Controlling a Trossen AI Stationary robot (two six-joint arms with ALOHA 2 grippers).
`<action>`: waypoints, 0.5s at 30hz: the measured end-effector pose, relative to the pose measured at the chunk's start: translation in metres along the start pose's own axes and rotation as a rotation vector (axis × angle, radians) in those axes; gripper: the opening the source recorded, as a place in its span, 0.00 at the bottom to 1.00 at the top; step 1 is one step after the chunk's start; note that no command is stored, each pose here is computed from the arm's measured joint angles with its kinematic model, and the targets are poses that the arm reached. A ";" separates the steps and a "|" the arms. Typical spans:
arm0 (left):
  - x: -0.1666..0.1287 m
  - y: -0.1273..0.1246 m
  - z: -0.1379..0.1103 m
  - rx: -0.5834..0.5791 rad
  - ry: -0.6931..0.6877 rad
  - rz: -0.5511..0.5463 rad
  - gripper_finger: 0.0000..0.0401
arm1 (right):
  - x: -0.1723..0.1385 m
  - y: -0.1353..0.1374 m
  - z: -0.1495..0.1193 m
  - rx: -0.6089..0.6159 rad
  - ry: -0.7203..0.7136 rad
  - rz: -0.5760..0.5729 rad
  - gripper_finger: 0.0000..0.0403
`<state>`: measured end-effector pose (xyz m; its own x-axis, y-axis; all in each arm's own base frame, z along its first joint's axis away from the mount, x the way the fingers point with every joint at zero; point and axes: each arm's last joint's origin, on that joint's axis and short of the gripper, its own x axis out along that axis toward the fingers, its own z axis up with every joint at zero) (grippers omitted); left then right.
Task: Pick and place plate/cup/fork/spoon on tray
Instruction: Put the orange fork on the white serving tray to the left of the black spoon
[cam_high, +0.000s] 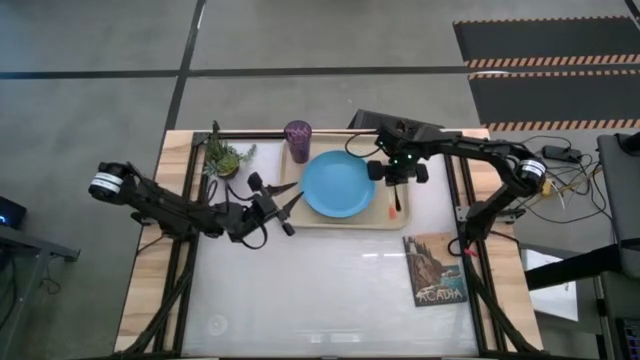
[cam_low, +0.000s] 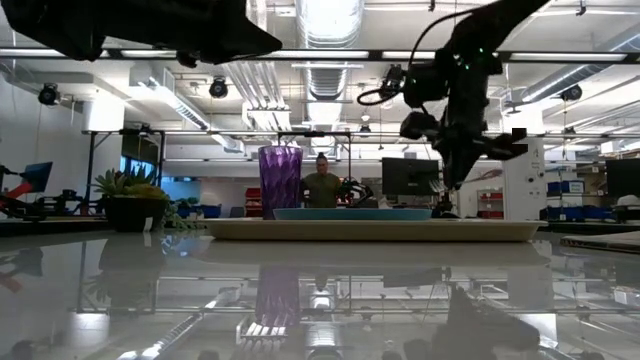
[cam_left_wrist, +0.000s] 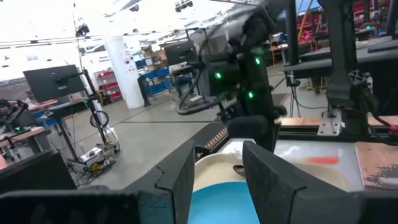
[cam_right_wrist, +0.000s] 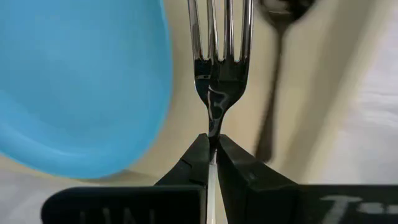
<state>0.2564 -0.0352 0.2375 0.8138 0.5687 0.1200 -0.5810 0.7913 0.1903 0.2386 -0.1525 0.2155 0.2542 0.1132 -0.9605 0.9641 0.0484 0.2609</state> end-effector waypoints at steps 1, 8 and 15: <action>-0.002 0.002 0.000 -0.004 -0.003 0.001 0.30 | 0.004 -0.001 0.001 0.005 -0.002 0.021 0.02; -0.016 0.018 0.001 -0.035 -0.025 0.007 0.30 | 0.025 -0.014 0.006 0.038 -0.015 0.067 0.02; -0.028 0.031 0.004 -0.092 -0.056 0.014 0.30 | 0.032 -0.014 0.012 0.043 -0.036 0.091 0.02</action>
<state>0.2157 -0.0269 0.2442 0.8033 0.5689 0.1765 -0.5894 0.8018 0.0981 0.2338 -0.1613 0.1803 0.3428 0.0793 -0.9361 0.9391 -0.0036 0.3436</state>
